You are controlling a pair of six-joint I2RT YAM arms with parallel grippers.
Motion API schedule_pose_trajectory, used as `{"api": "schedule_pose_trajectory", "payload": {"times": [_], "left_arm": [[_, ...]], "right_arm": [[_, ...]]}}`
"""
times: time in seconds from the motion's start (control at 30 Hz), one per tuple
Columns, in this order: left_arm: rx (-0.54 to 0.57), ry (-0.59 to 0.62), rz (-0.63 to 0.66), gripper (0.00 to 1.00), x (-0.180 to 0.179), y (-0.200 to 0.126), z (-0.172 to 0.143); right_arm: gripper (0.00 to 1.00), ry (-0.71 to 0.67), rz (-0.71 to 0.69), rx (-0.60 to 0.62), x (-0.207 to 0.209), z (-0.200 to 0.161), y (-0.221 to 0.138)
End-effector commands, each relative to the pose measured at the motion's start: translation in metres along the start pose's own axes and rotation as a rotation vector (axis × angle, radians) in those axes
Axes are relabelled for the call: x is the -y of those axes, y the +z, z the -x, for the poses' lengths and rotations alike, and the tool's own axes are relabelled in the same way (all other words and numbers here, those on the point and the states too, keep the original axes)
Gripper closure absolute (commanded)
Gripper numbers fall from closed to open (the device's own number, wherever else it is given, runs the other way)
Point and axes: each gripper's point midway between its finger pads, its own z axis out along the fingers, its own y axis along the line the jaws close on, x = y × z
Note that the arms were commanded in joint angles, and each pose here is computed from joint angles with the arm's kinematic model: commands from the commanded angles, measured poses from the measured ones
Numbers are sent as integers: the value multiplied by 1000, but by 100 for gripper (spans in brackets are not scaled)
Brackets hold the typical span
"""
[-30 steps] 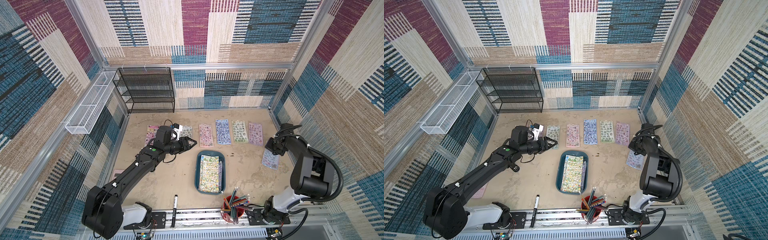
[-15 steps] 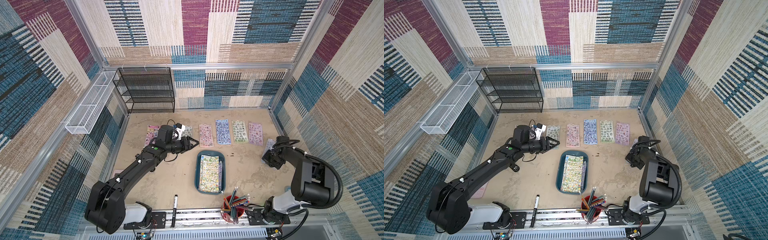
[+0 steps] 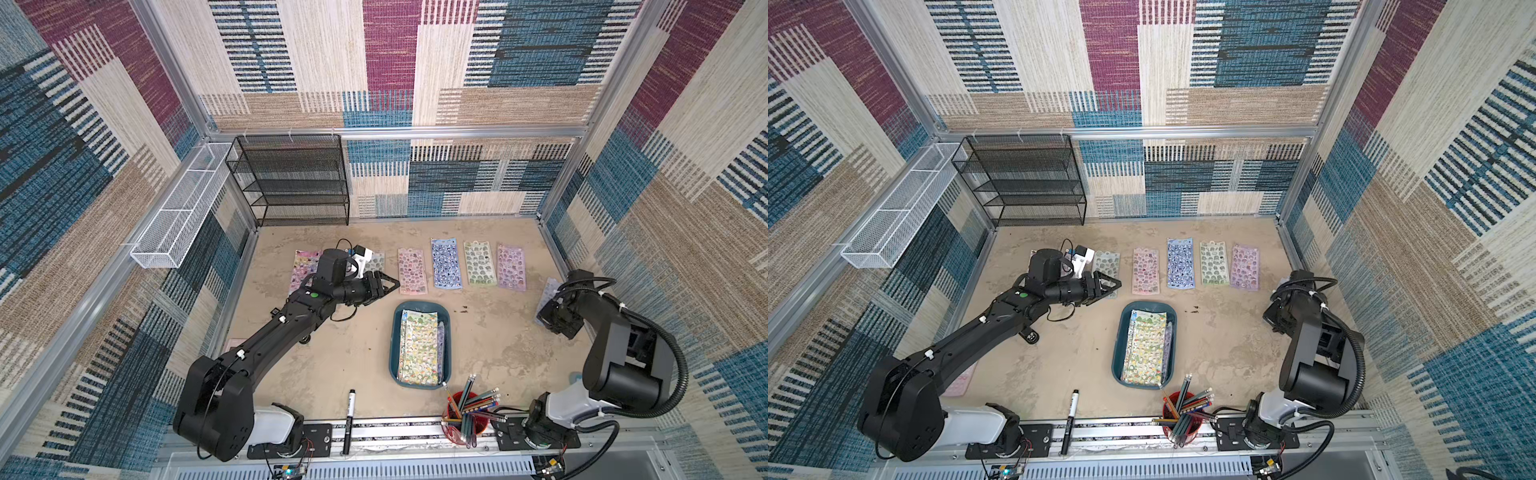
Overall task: Take the stickers out of the storage box
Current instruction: Adjust the sticker at the center of the board.
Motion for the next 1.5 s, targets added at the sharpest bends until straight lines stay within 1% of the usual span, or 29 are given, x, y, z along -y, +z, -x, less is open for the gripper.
{"api": "schedule_pose_trajectory", "payload": {"times": [0.0, 0.03, 0.07, 0.13, 0.17, 0.2, 0.27, 0.4, 0.53, 0.63, 0.77, 0.9, 1.07, 1.23, 1.3, 1.4, 1.47], "left_arm": [[12, 14, -19, 43, 8, -4, 3], [14, 19, -11, 43, 9, -5, 3], [17, 26, 0, 44, 10, -7, 4], [21, 37, 16, 43, 11, -10, 6], [23, 43, 24, 43, 12, -12, 7], [26, 47, 31, 44, 12, -13, 7], [31, 51, 44, 44, 12, -15, 8], [18, 35, 63, 43, 7, -13, 7], [9, 19, 69, 44, 6, -10, 7], [11, 9, 70, 44, 4, -8, 6], [8, 5, 78, 44, 1, -6, 4], [6, 6, 77, 44, -2, -4, 3], [-10, 23, 75, 45, 0, -1, 5], [-1, 34, 60, 45, 2, -1, 6], [-3, 33, 56, 45, 2, 0, 6], [-13, 32, 40, 45, 3, 2, 5], [-16, 26, 29, 45, 4, 3, 4]], "right_arm": [[100, -2, 26, 32, -11, 21, -10], [98, -1, 39, 34, -15, 26, -10], [89, 1, 43, 29, -18, 30, -9], [56, 12, 34, 24, -19, 35, -3], [46, 15, 30, 25, -20, 38, 1], [41, 15, 23, 26, -19, 41, 6], [37, -7, 9, 19, -20, 46, 17], [38, -52, -12, 4, -21, 56, 37], [36, -92, -91, 13, -13, 68, 47], [37, -101, -114, 20, -13, 77, 50], [37, -135, -163, 69, -16, 96, 41], [38, -197, -178, 43, -25, 93, 51], [47, -292, -216, -25, -39, 60, 72], [58, -304, -191, -65, -38, 25, 77], [65, -304, -168, -64, -37, 13, 72], [79, -289, -134, -60, -32, -3, 63], [84, -274, -89, -65, -33, -17, 56]]}}
